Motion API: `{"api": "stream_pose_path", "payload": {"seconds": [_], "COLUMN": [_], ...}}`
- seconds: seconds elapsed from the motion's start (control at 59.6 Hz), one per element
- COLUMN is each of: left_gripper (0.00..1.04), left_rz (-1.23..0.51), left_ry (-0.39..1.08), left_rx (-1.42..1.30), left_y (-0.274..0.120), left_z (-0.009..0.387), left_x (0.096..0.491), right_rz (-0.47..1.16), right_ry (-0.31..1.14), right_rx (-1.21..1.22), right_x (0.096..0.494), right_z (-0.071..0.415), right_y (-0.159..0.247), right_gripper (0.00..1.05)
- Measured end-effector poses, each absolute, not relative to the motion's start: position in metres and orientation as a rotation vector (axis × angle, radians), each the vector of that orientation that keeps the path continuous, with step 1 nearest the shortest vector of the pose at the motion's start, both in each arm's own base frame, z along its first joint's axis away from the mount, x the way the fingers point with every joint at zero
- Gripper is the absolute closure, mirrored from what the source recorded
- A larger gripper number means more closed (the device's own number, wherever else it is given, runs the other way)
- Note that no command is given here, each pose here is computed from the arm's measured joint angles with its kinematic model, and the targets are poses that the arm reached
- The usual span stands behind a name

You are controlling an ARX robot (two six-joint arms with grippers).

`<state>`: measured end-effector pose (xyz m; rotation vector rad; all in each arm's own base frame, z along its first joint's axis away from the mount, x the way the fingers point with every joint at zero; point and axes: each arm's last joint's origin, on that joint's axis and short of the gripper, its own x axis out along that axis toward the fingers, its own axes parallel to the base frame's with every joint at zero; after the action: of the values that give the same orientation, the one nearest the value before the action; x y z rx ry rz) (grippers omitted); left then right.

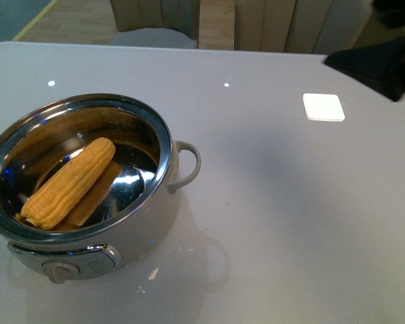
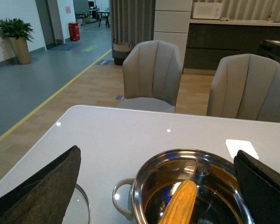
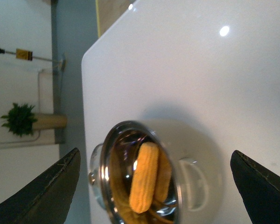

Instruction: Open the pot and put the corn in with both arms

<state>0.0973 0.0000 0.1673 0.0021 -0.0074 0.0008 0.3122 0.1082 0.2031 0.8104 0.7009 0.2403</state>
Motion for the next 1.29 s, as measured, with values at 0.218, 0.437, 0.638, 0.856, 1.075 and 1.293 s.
{"api": "stream_pose_path", "payload": {"seconds": [0.218, 0.437, 0.638, 0.856, 1.075, 1.293], "left_gripper": [0.07, 0.07, 0.07, 0.07, 0.07, 0.07], "left_rz": [0.0, 0.0, 0.001, 0.001, 0.001, 0.001], "left_ry": [-0.007, -0.007, -0.007, -0.007, -0.007, -0.007], "left_rx": [0.002, 0.002, 0.002, 0.002, 0.002, 0.002], "left_y": [0.0, 0.0, 0.0, 0.0, 0.0, 0.0], "left_z": [0.167, 0.167, 0.167, 0.167, 0.167, 0.167], "left_x": [0.097, 0.097, 0.097, 0.097, 0.097, 0.097], "right_rz": [0.146, 0.005, 0.005, 0.0, 0.001, 0.001], "right_ry": [0.587, 0.006, 0.014, 0.013, 0.011, -0.001], "right_rx": [0.603, 0.096, 0.023, 0.008, 0.006, 0.006], "right_x": [0.257, 0.211, 0.184, 0.165, 0.15, 0.138], "right_z": [0.21, 0.201, 0.186, 0.179, 0.174, 0.167], "right_y": [0.049, 0.024, 0.014, 0.001, 0.0, 0.0], "right_gripper": [0.1, 0.53, 0.92, 1.03, 1.03, 1.03]}}
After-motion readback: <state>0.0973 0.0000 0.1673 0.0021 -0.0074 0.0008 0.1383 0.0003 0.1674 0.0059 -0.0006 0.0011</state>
